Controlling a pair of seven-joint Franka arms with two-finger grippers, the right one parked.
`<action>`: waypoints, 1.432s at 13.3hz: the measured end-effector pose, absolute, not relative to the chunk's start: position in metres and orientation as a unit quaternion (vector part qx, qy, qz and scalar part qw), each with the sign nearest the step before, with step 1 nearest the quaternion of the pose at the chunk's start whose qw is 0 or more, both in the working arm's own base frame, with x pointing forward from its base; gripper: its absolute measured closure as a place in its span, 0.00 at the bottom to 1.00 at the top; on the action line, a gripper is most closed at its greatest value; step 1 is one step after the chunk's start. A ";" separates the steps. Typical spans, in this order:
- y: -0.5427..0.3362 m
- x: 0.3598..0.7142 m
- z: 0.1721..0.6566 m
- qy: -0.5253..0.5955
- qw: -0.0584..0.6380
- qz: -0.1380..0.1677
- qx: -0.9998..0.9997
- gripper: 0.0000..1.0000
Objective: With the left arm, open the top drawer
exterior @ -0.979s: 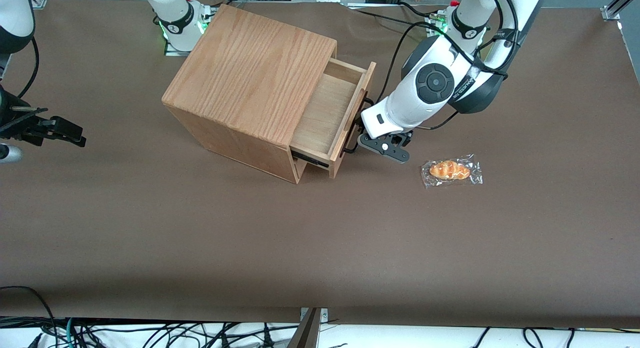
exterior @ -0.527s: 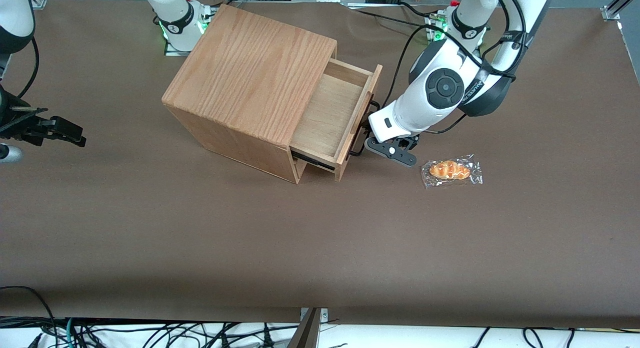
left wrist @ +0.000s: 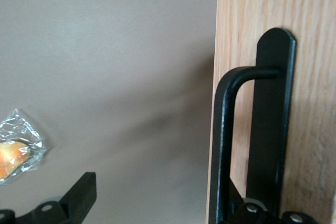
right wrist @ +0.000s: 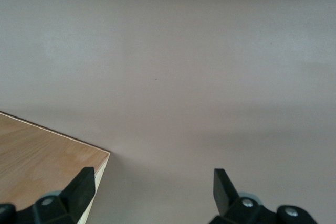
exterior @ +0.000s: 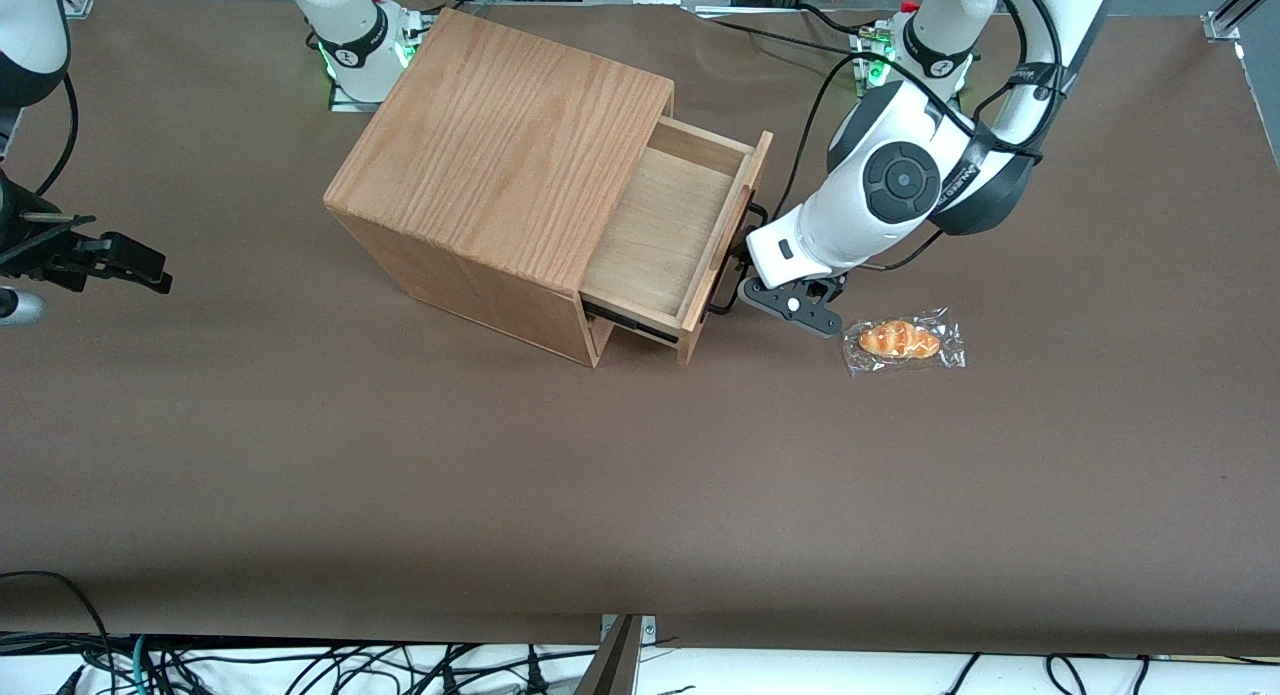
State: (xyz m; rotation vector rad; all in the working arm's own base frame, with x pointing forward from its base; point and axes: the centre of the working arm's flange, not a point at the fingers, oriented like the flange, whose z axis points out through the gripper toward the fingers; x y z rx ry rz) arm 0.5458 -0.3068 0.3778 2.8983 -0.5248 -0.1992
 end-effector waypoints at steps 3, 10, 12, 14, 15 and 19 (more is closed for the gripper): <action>-0.298 0.550 0.377 -0.179 0.094 -0.068 0.977 0.00; -0.280 0.558 0.378 -0.181 0.092 -0.066 0.977 0.00; -0.276 0.560 0.378 -0.180 0.091 -0.066 0.977 0.00; -0.274 0.560 0.378 -0.180 0.091 -0.067 0.977 0.00; -0.272 0.560 0.379 -0.179 0.090 -0.069 0.977 0.00; -0.267 0.561 0.379 -0.175 0.090 -0.074 0.978 0.00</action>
